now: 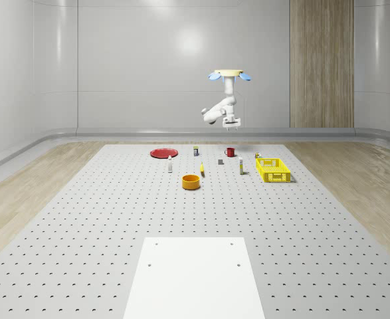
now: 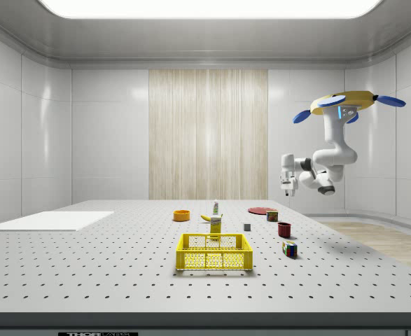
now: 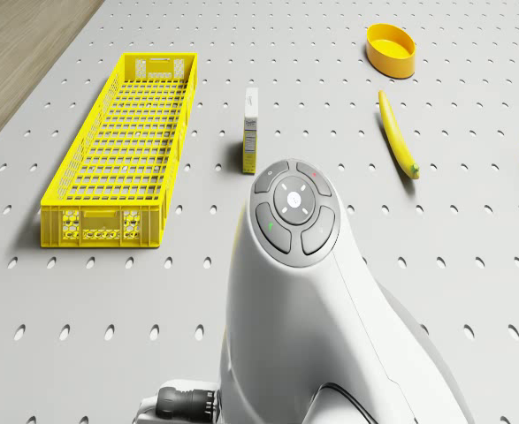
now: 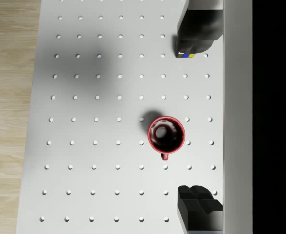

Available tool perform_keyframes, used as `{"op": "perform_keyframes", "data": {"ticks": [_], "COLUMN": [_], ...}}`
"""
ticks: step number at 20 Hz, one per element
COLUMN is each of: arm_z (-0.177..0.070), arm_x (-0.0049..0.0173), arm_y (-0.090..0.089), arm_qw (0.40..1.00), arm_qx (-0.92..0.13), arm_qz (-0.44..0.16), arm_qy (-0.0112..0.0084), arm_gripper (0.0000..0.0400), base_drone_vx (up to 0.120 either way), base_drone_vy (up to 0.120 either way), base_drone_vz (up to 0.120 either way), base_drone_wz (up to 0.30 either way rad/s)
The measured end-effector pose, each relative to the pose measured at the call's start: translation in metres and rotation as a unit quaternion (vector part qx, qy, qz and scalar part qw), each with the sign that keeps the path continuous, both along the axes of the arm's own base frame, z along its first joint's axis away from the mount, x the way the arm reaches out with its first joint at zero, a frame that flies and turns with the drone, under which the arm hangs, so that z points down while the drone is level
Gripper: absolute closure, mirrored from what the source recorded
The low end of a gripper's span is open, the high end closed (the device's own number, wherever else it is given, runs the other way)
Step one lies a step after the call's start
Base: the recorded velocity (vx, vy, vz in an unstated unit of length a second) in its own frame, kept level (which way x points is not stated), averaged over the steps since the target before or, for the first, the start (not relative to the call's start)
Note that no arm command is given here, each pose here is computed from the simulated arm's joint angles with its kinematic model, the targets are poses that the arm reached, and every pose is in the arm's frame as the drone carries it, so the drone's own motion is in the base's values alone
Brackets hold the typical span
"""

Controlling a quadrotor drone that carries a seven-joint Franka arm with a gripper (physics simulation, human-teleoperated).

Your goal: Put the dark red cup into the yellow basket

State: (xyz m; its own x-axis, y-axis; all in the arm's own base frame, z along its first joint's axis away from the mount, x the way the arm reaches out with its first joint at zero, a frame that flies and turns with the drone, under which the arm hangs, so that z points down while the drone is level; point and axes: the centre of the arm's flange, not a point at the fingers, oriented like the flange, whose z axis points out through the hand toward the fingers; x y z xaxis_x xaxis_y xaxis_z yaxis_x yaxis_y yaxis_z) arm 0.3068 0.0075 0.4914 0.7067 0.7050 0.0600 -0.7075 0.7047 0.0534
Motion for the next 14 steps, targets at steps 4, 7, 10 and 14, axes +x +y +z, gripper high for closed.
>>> {"op": "perform_keyframes", "data": {"ticks": [4,7,10,14], "arm_z": [-0.0004,-0.0005,-0.0006,-0.0006], "arm_x": [0.0,0.0,-0.0001,-0.0001], "arm_y": [-0.004,-0.0056,-0.0065,-0.0072], "arm_qw": [1.0,1.0,0.999,0.999], "arm_qx": [-0.02,-0.028,-0.033,-0.036], "arm_qz": [0.0,-0.001,-0.001,-0.001], "arm_qy": [0.0007,0.001,0.0012,0.0014], "arm_gripper": [0.0,0.0,0.0,0.0], "base_drone_vx": [0.0,0.0,0.027,0.12], "base_drone_vy": [0.02,0.12,0.053,0.0], "base_drone_vz": [-0.12,-0.12,-0.107,-0.02], "base_drone_wz": [0.0,0.0,0.0,0.0]}}
